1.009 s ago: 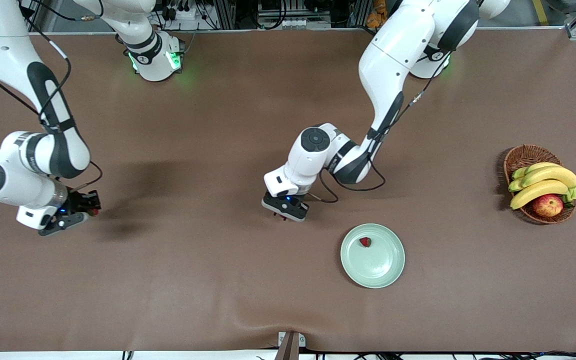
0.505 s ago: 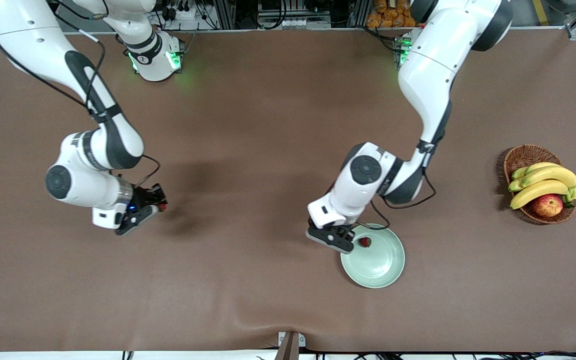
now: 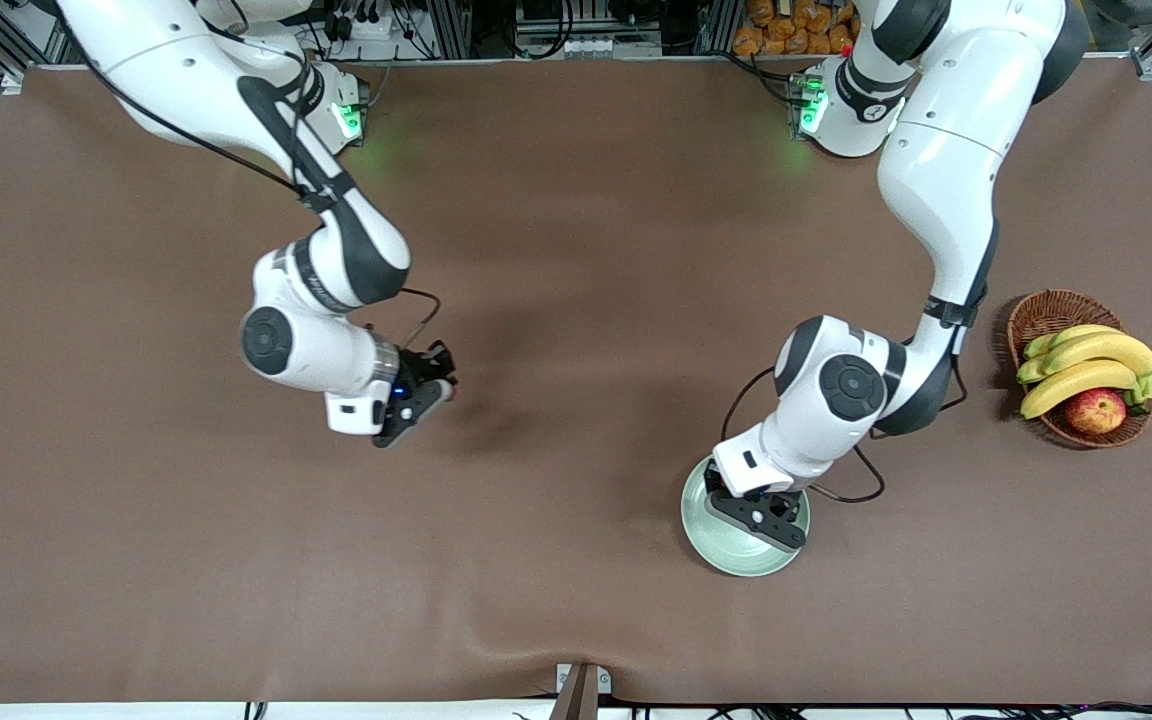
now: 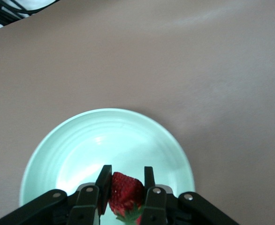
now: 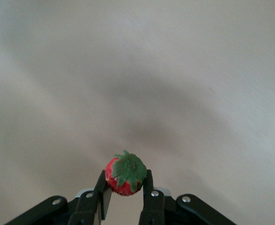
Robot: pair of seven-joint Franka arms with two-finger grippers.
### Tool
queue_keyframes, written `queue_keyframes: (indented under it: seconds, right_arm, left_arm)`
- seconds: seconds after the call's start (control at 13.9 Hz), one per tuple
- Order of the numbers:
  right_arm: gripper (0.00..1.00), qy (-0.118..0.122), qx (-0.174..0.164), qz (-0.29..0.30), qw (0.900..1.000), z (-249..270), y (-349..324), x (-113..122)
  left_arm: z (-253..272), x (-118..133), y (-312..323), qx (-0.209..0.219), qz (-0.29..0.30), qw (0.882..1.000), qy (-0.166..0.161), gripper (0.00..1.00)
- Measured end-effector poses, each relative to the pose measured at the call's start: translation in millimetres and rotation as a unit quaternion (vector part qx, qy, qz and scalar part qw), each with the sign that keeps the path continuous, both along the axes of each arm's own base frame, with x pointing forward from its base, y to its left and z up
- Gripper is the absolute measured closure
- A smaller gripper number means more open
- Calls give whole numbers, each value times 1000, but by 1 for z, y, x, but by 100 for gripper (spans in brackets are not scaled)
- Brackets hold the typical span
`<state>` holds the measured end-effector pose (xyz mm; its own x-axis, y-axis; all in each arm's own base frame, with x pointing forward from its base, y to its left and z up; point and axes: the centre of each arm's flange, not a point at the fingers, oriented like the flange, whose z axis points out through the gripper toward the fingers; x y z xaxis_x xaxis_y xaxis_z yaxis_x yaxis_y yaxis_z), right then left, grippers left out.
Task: Collect all strawberries into plate
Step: 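Release the strawberry into the plate with the left gripper while the right gripper carries another, then set the last strawberry on the table with the right gripper while the left gripper approaches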
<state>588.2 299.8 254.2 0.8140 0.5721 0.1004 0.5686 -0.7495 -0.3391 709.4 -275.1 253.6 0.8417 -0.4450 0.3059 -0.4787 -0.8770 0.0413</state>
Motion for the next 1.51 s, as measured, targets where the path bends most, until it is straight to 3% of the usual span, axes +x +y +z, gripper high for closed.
queue_keyframes:
  seconds: [0.14,0.43,0.65,0.86,0.94,1.08,1.23,1.51]
  right_arm:
    - [69,-14,11,-25,1000,-16,58,-10]
    - [69,-17,23,-38,999,-40,137,-37]
    - [66,-31,25,-49,998,-47,134,-25]
    - [33,-36,21,-58,997,-48,124,-16]
    - [23,-39,19,-61,997,-47,120,-13]
    - [2,-48,10,-72,996,-38,102,0]
    - [0,-50,-8,-85,995,-13,71,16]
    - [0,-20,-54,-121,991,66,-23,45]
  left_arm:
    - [-4,3,10,6,-7,1000,1,68]
    - [-15,12,40,13,-3,1000,5,65]
    - [-18,10,38,12,-4,1000,8,37]
    - [-16,10,36,10,-5,1000,6,5]
    - [-15,11,36,10,-5,1000,6,0]
    - [-14,10,34,7,2,1000,7,0]
    - [-13,7,24,-5,27,1000,13,0]
    - [-7,-12,-27,-28,69,997,25,0]
